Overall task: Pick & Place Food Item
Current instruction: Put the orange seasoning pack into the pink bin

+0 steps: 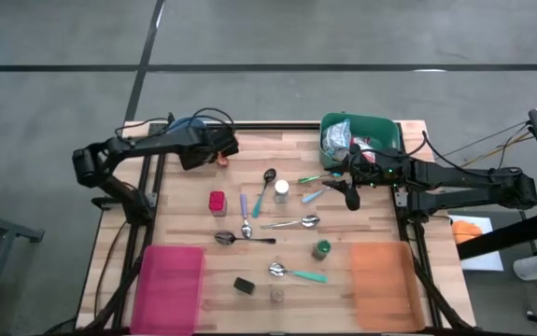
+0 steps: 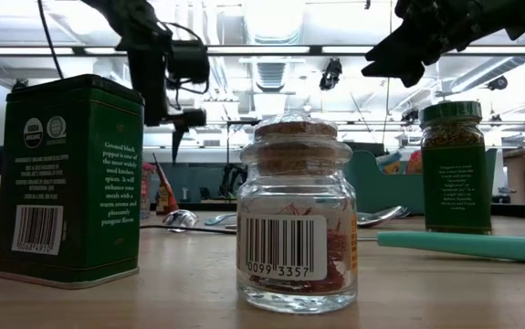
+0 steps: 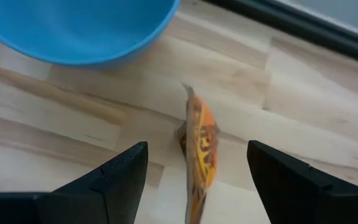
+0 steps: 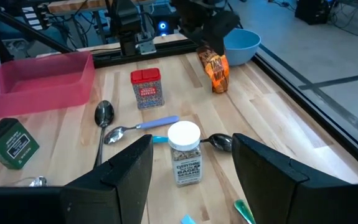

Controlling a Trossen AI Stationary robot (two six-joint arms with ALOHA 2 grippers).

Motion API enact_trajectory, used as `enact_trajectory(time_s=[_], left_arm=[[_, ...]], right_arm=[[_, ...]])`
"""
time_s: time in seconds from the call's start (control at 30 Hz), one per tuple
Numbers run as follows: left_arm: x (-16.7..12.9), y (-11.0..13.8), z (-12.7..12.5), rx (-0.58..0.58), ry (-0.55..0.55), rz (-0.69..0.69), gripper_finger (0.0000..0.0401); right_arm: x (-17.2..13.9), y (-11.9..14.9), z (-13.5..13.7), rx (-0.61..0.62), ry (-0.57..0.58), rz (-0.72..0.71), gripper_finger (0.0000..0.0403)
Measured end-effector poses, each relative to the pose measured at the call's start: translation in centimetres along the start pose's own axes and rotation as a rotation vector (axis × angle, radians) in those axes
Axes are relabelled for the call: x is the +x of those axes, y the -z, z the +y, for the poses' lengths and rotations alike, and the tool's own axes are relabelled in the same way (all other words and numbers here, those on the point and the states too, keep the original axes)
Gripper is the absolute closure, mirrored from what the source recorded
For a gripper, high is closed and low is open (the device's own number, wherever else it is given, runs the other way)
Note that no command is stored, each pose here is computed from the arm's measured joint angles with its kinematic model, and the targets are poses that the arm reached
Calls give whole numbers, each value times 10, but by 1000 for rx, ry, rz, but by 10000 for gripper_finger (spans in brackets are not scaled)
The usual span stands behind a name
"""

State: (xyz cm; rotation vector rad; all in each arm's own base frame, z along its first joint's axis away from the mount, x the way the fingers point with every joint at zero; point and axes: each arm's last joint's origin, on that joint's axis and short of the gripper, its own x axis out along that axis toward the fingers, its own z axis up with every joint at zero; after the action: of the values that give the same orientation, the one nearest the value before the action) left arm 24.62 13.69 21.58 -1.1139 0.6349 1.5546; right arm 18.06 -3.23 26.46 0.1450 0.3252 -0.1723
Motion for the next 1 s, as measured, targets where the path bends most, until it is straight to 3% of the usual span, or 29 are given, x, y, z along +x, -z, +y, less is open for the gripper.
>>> enact_trajectory(time_s=[0.2,0.73,1.0], left_arm=[[6,-4,-1,-15,-10,12,159],[7,-7,-2,-7,5,4,389],[7,-6,-2,-3,0,5,399]], right_arm=[[0,0,0,0,0,0,189],[0,0,0,0,0,0,189],[0,0,0,0,0,0,189]])
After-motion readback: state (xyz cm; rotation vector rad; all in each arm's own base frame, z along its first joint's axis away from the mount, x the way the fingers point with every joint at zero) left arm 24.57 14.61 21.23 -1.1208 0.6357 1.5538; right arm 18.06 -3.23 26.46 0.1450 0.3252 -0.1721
